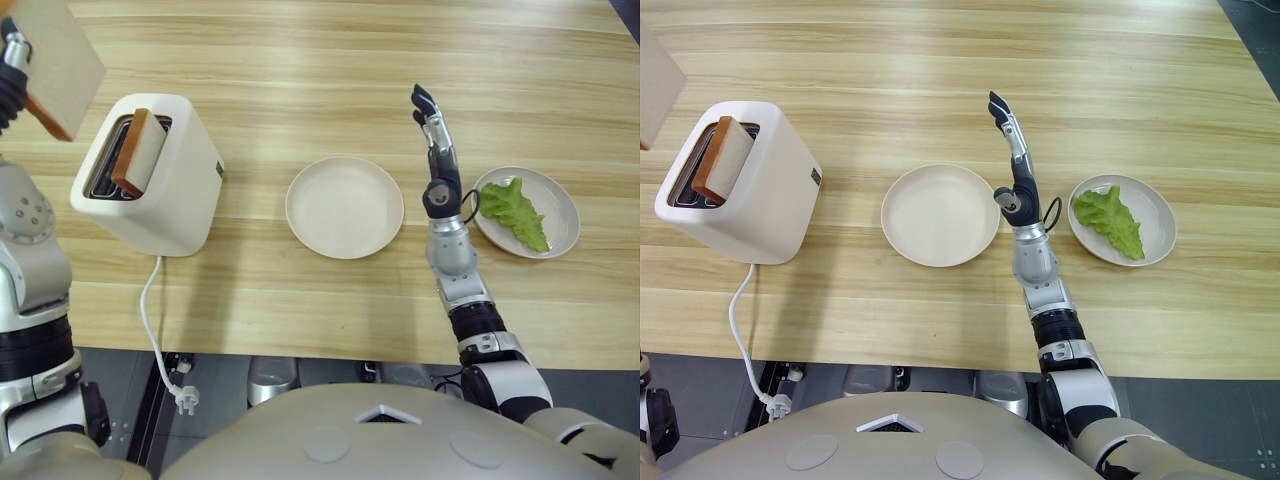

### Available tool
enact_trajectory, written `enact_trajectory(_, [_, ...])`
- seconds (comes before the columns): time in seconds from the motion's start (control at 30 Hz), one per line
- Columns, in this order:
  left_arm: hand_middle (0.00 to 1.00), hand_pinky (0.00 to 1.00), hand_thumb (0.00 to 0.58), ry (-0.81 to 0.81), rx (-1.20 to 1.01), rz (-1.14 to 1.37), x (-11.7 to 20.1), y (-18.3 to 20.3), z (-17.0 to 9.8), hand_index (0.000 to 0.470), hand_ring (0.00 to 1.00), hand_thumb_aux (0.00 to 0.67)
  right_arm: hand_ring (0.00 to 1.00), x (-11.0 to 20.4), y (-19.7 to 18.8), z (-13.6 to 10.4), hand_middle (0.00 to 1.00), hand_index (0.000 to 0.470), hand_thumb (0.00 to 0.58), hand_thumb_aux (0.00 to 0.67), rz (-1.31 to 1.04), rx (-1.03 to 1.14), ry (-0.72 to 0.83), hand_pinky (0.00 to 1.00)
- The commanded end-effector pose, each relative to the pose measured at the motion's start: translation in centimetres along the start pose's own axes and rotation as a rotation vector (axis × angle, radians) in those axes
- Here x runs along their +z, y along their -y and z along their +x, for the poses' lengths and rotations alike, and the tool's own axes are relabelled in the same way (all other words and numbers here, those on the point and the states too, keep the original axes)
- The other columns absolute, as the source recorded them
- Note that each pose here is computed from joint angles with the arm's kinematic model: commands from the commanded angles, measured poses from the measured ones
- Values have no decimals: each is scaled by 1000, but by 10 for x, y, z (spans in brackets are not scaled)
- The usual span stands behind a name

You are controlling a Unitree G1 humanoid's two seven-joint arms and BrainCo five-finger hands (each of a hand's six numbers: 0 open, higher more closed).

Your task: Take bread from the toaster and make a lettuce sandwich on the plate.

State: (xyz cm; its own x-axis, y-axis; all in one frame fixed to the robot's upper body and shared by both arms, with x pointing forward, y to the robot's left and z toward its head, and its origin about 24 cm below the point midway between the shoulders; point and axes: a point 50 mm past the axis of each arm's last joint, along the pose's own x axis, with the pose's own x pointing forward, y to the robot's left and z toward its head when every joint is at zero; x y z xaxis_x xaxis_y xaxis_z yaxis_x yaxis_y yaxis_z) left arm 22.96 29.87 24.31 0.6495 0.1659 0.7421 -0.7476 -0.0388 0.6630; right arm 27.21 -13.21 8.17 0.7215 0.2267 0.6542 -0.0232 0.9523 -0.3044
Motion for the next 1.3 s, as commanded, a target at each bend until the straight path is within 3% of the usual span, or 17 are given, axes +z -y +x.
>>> enact_trajectory(0.03, [1000,1000,580,80,101,-47,18,-20,9,460,1000,670,0,2,38,7,0,0,0,0,-122,-78,10,0])
enact_trajectory(0.17, [1000,1000,580,174,177,-159,44,-42,22,460,1000,670,0,3,118,-9,0,0,0,0,-502,-145,-69,0])
enact_trajectory(0.23, [1000,1000,580,218,119,-332,61,-42,26,460,1000,670,0,1,152,-23,0,0,0,0,-658,-173,-156,0])
enact_trajectory(0.33, [1000,1000,580,334,-121,-653,97,-22,27,460,1000,670,0,-2,192,-45,0,0,0,0,-874,-210,-292,0])
enact_trajectory(0.47, [1000,1000,580,467,-570,-1046,148,25,16,460,1000,670,0,-11,216,-75,0,0,0,0,-1167,-104,-432,0])
enact_trajectory(0.63, [1000,1000,580,412,-1077,-1216,187,107,-16,460,1000,670,0,-25,222,-100,0,0,0,0,-1208,-61,-575,0])
enact_trajectory(0.77, [1000,1000,580,359,-1297,-1162,197,151,-42,460,1000,670,0,-29,217,-105,0,0,0,0,-1232,-9,-571,0])
enact_trajectory(0.97, [1000,1000,580,313,-1428,-1030,194,186,-64,460,1000,670,0,-39,205,-106,0,0,0,0,-1265,117,-551,0])
enact_trajectory(1.3, [1000,1000,580,187,-1352,-866,178,215,-88,460,1000,670,0,-44,181,-101,0,0,0,0,-1253,244,-447,0])
